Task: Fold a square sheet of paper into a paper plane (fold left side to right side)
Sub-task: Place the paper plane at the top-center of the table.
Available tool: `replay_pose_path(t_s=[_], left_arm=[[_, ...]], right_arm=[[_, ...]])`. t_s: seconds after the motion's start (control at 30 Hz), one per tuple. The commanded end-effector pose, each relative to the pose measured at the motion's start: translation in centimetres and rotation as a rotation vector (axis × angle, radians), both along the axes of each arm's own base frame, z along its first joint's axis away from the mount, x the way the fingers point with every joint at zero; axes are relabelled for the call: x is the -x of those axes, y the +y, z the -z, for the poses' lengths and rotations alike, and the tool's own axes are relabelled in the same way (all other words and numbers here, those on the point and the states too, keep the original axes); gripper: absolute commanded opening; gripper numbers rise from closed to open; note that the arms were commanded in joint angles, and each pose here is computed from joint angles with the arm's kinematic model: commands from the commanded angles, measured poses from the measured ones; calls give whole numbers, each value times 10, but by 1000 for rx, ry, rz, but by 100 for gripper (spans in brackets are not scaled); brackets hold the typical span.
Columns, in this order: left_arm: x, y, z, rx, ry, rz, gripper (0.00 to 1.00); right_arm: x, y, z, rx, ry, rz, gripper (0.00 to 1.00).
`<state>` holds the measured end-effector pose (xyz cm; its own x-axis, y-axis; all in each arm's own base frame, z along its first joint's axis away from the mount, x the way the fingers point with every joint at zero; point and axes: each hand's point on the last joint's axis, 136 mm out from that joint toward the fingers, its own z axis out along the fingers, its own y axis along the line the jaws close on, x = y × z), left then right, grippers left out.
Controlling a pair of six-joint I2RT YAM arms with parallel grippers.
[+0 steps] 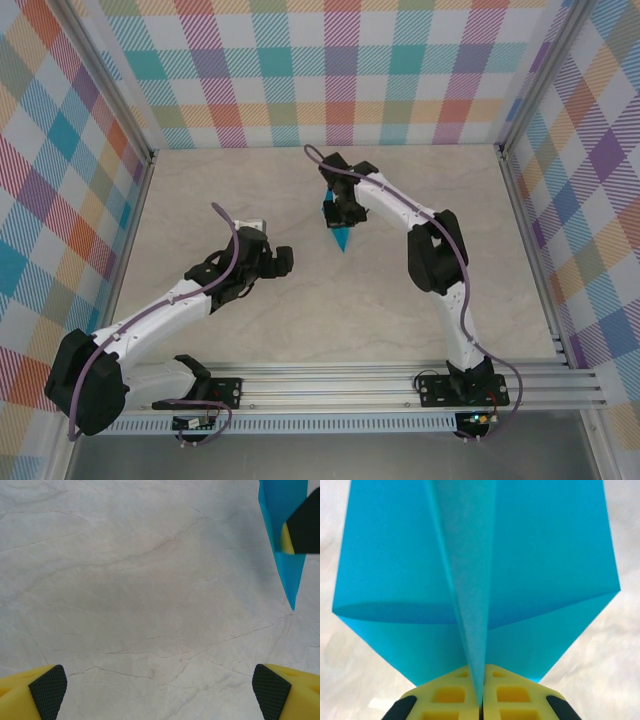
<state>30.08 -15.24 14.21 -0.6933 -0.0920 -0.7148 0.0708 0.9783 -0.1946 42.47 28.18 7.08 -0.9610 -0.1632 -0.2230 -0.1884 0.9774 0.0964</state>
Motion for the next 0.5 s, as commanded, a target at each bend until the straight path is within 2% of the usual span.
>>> replay_pose_path(t_s=[0.0,0.3,0.4,0.47], left_arm=[[1,2,-2,10,-8,1,98],[1,2,-1,13,-2,-2,99],[1,1,-1,15,-3,0,99],[1,1,-1,11,2,0,99]], right_arm=[[2,-11,10,77,65,-1,6],[-5,-11,31,85,108,51,8],[-6,-12,29,83,106,51,14],[-6,-11,23,79,103,47,23]])
